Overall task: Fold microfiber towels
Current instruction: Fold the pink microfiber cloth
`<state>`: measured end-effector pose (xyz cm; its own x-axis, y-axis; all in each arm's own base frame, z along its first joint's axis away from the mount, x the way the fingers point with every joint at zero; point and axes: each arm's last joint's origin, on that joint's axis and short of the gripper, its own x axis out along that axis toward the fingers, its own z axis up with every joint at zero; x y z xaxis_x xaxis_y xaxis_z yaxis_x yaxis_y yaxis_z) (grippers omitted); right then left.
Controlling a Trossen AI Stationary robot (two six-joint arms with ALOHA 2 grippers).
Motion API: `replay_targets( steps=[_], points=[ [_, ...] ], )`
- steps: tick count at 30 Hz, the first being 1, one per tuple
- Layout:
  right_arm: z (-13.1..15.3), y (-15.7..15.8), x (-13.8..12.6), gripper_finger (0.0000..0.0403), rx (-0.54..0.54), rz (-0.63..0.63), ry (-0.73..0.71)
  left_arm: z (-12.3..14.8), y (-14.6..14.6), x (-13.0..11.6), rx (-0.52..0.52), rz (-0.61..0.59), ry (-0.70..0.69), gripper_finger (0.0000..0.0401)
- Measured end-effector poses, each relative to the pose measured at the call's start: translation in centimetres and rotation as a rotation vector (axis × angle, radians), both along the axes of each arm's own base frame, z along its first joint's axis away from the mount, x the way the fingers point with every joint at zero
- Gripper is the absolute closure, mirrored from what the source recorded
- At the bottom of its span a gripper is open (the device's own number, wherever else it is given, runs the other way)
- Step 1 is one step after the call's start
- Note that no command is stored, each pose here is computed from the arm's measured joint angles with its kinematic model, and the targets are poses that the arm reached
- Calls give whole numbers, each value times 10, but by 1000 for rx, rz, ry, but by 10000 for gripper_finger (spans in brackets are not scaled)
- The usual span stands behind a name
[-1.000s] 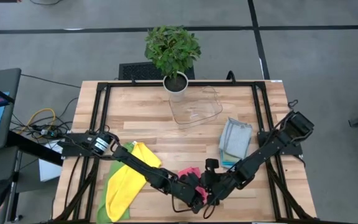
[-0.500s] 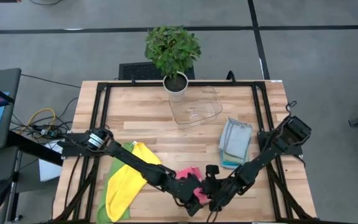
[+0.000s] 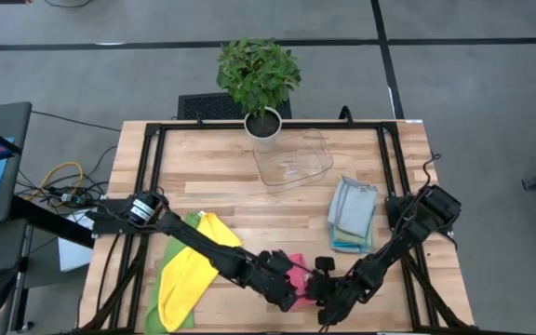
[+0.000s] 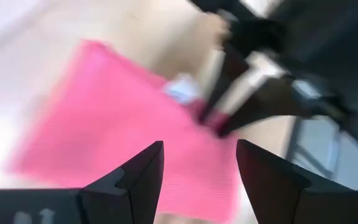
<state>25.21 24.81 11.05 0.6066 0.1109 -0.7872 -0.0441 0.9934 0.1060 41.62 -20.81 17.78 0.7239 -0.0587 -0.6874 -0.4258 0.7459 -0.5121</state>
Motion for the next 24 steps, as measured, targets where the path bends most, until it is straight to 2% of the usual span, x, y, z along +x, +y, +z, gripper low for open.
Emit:
replay_targets(
  steps=[5,9,14,20,24],
  points=[
    [2,0,-3,285,-14,2,8,-15,13,-5,100,67,40,207],
    [4,-1,-3,285,-13,-3,2,-25,20,-4,110,77,5,207],
    [19,0,-6,285,12,-17,-38,-48,26,-3,110,74,8,207],
    [46,6,-6,285,33,-43,-220,-62,23,5,83,82,-28,207],
    [41,15,1,285,65,-11,-297,-68,23,9,83,100,-56,207]
  ],
)
